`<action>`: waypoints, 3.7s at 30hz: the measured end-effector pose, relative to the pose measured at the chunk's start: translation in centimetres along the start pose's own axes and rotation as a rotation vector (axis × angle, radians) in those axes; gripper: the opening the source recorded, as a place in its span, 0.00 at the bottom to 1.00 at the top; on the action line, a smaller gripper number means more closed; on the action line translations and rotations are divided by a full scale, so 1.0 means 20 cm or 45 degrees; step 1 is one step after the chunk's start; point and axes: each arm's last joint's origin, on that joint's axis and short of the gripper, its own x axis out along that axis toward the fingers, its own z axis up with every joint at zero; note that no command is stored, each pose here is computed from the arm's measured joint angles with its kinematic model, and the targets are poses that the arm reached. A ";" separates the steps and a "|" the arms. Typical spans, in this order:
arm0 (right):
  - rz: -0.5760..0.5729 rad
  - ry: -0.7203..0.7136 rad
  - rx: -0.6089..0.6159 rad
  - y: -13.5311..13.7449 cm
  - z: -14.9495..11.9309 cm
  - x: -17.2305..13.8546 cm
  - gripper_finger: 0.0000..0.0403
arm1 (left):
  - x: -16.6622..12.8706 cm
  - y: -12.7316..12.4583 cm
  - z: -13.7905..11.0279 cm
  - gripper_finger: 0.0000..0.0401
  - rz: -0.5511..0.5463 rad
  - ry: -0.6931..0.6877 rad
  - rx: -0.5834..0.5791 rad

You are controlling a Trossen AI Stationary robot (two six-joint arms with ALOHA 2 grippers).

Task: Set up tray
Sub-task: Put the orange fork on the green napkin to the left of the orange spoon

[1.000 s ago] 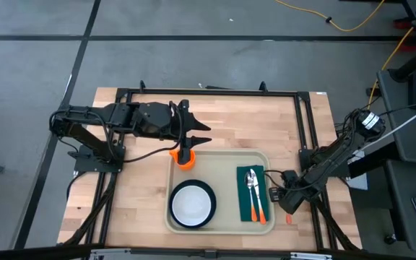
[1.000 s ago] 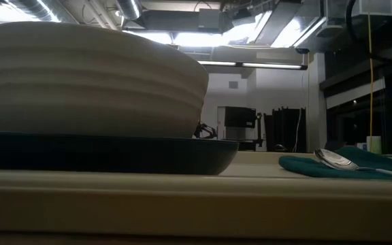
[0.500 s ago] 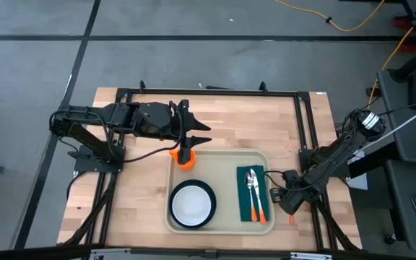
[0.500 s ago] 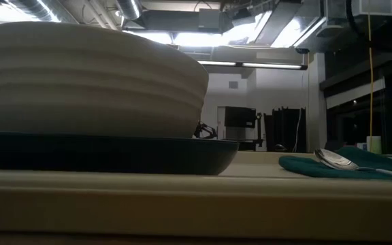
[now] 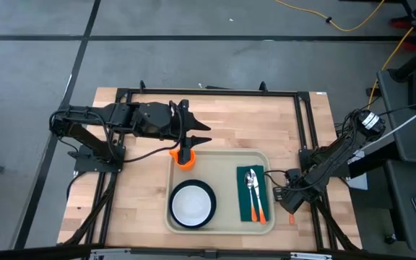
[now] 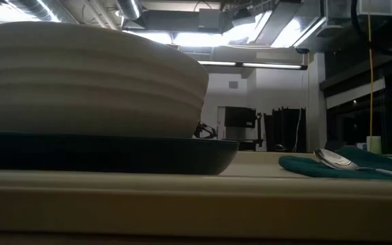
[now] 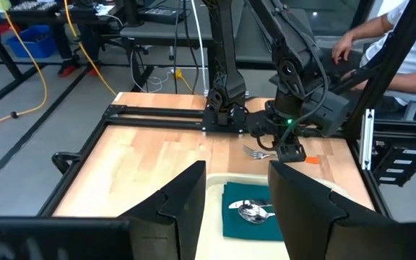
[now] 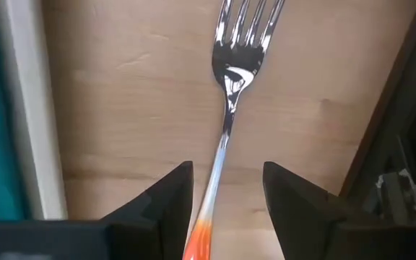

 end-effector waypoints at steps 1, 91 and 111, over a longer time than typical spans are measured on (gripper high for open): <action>0.000 0.000 0.000 0.00 0.00 0.00 0.43 | 0.00 0.00 0.00 0.36 0.000 0.000 -0.007; 0.095 -0.010 -0.055 0.06 -0.02 0.03 0.03 | -0.08 0.02 0.02 0.36 -0.003 -0.038 -0.016; 0.460 -0.128 -0.015 0.20 -0.06 -0.38 0.03 | -0.08 0.05 0.01 0.36 0.146 -0.008 0.087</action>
